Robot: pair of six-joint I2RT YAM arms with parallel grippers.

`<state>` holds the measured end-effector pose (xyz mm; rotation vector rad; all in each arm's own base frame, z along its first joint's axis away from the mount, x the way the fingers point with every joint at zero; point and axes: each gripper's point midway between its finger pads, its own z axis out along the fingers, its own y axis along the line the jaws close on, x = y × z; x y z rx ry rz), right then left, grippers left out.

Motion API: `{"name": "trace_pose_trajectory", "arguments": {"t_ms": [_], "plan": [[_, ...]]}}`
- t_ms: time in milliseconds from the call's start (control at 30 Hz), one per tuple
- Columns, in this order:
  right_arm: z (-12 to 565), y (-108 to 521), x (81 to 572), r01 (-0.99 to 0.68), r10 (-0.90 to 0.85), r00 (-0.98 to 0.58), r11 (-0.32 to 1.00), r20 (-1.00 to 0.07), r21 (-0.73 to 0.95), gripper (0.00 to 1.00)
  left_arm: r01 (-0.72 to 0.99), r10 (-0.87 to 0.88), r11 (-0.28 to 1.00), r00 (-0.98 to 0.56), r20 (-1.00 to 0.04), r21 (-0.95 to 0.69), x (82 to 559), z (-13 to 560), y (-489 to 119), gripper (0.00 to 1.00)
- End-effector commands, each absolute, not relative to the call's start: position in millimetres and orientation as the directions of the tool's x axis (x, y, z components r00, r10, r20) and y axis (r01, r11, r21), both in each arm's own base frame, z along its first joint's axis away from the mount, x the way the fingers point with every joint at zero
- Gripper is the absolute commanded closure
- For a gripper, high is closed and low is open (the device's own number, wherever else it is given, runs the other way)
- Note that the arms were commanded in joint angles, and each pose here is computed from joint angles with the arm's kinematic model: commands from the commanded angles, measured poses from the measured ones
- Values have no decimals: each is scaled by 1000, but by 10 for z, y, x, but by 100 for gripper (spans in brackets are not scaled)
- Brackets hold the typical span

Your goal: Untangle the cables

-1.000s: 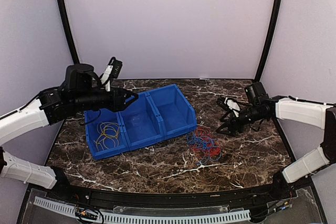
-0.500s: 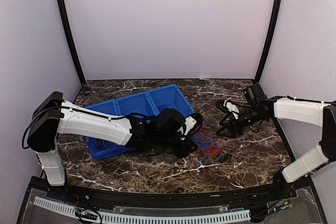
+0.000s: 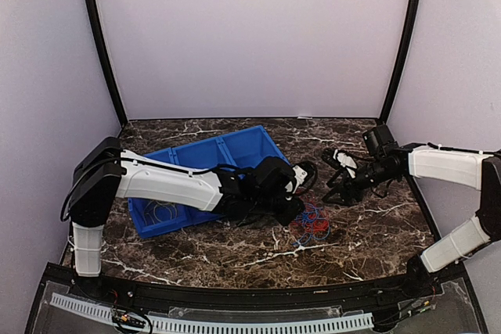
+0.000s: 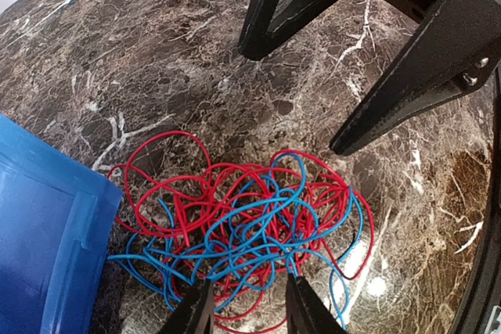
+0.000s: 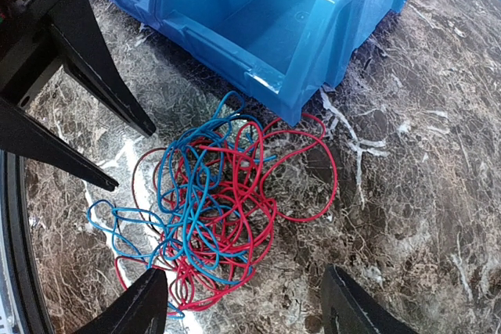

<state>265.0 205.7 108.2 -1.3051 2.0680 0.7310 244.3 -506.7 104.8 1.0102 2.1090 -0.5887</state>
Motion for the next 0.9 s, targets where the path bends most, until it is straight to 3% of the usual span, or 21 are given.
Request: {"name": "trace_pose_trajectory", "arguments": {"t_ms": [0,233,867], "plan": [[1187,2071,2722,-923,-593,-324,369,-737,110,31,813,511,580,-407,-757,-46,2494,1081,-5110,67],[1181,2071,2719,-924,-595,-323,367,-736,109,31,838,585,545,-377,-718,5,2507,1003,-5052,65],[1168,2067,2722,-923,-598,-327,369,-732,110,30,835,562,550,-371,-739,-2,2650,904,-5095,95]]}}
